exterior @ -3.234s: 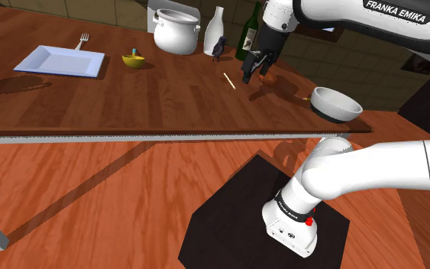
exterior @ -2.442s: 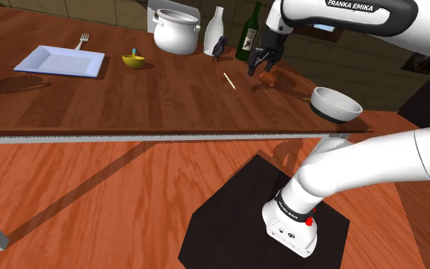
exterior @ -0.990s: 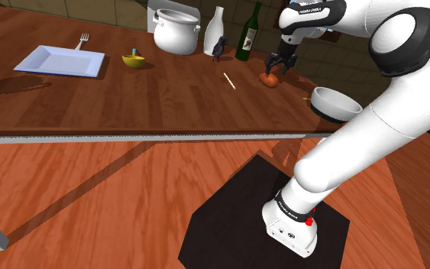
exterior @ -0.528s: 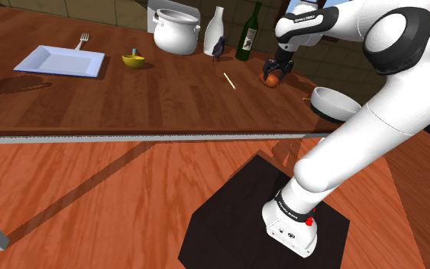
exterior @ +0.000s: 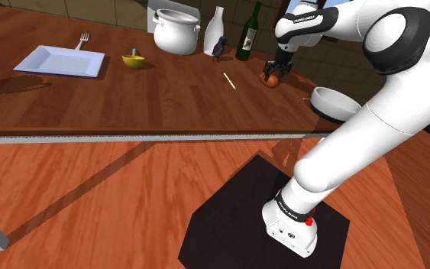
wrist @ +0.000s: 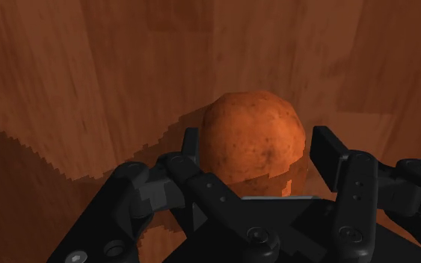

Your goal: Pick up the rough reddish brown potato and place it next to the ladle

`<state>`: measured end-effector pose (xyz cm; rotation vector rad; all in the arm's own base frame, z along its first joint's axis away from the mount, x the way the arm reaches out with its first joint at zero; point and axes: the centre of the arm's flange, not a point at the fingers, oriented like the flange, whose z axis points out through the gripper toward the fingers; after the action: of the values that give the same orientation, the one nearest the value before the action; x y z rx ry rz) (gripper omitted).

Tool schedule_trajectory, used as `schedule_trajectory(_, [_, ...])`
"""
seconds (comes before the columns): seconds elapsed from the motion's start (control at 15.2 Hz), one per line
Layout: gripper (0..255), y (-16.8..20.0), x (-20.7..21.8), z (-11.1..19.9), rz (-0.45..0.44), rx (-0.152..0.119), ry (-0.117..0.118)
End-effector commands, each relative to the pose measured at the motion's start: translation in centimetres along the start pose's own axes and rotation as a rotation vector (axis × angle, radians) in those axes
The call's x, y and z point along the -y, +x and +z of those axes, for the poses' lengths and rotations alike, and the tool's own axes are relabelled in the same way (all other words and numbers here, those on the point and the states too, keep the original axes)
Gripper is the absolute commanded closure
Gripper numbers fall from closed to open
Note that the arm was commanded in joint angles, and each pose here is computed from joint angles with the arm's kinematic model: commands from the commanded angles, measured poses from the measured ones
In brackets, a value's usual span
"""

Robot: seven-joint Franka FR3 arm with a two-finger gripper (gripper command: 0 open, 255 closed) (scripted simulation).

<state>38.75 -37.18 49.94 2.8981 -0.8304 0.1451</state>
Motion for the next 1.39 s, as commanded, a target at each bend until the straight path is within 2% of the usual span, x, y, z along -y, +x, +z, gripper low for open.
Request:
schedule_trajectory(0.0, [255, 0.0, 0.0, 0.0, 0.0, 0.001, 0.0])
schedule_trajectory(0.46, [255, 0.0, 0.0, 0.0, 0.0, 0.001, 0.0])
schedule_trajectory(1.32, [255, 0.9, -0.6, -6.7, 0.0, 0.001, 0.0])
